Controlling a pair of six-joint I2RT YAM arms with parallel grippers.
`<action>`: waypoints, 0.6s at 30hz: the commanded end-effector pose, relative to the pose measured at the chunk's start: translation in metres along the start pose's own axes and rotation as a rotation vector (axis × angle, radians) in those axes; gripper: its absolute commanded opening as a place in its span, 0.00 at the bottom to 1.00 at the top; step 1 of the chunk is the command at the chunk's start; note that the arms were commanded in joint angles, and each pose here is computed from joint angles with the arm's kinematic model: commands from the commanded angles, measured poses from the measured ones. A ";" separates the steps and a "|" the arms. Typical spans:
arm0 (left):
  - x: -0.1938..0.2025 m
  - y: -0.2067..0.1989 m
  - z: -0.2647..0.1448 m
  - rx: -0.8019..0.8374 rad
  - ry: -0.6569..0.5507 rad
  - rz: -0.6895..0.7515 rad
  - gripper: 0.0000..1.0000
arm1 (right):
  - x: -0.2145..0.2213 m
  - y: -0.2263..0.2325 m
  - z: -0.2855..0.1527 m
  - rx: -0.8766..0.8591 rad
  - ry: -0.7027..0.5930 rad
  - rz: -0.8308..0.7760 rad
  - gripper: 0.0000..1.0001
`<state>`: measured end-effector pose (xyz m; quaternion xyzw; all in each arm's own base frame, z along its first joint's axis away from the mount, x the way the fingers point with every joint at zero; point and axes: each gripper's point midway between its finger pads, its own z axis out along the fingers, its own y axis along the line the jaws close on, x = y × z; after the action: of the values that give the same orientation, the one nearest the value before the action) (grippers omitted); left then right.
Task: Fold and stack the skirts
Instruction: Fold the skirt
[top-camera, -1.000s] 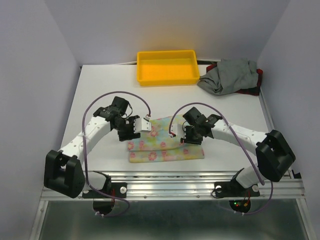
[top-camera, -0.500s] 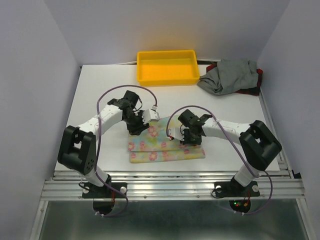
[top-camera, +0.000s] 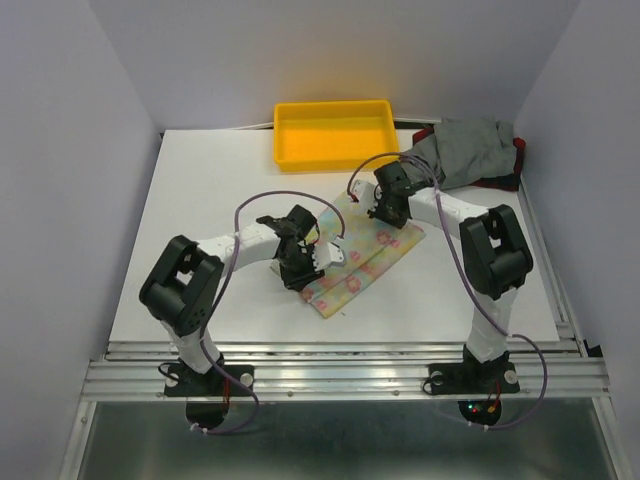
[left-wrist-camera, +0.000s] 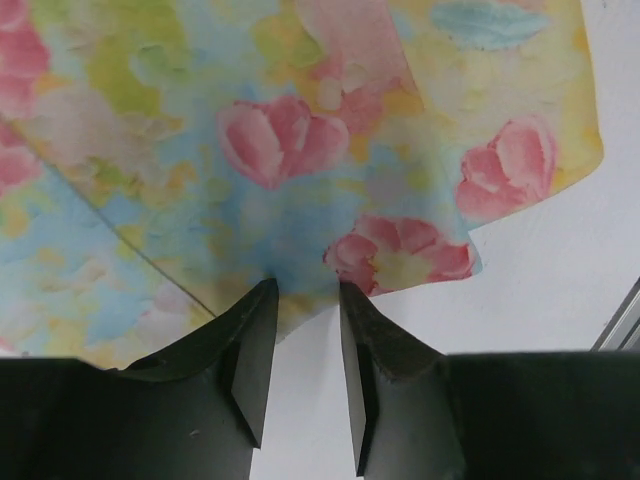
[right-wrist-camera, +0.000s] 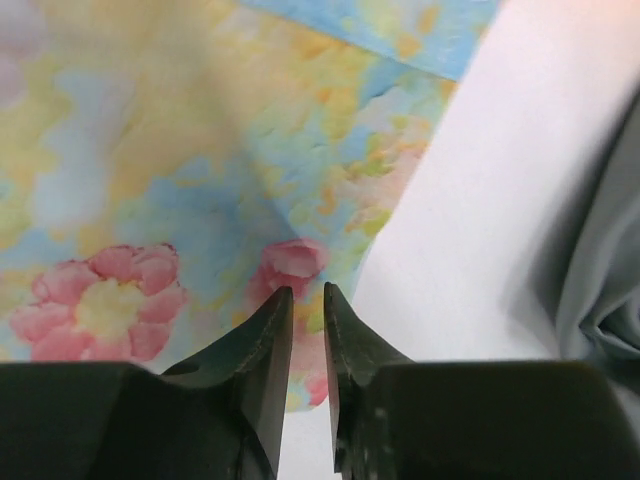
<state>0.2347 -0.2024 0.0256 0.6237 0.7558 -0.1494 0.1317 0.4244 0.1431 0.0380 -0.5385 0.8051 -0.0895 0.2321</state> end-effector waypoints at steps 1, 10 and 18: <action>-0.021 -0.006 0.024 0.056 0.003 -0.052 0.39 | -0.057 -0.040 -0.054 0.126 -0.176 0.210 0.27; -0.131 0.020 -0.043 -0.102 -0.422 -0.125 0.44 | -0.015 -0.019 -0.161 -0.030 -0.257 1.068 0.42; -0.189 0.036 -0.050 -0.103 -0.507 -0.235 0.49 | -0.013 0.056 -0.131 -0.484 -0.281 1.493 0.26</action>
<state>0.2929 -0.3165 0.1339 0.5028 0.7615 -0.2531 0.3214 0.3501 0.1196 0.1783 0.0308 0.9211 0.2013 0.3319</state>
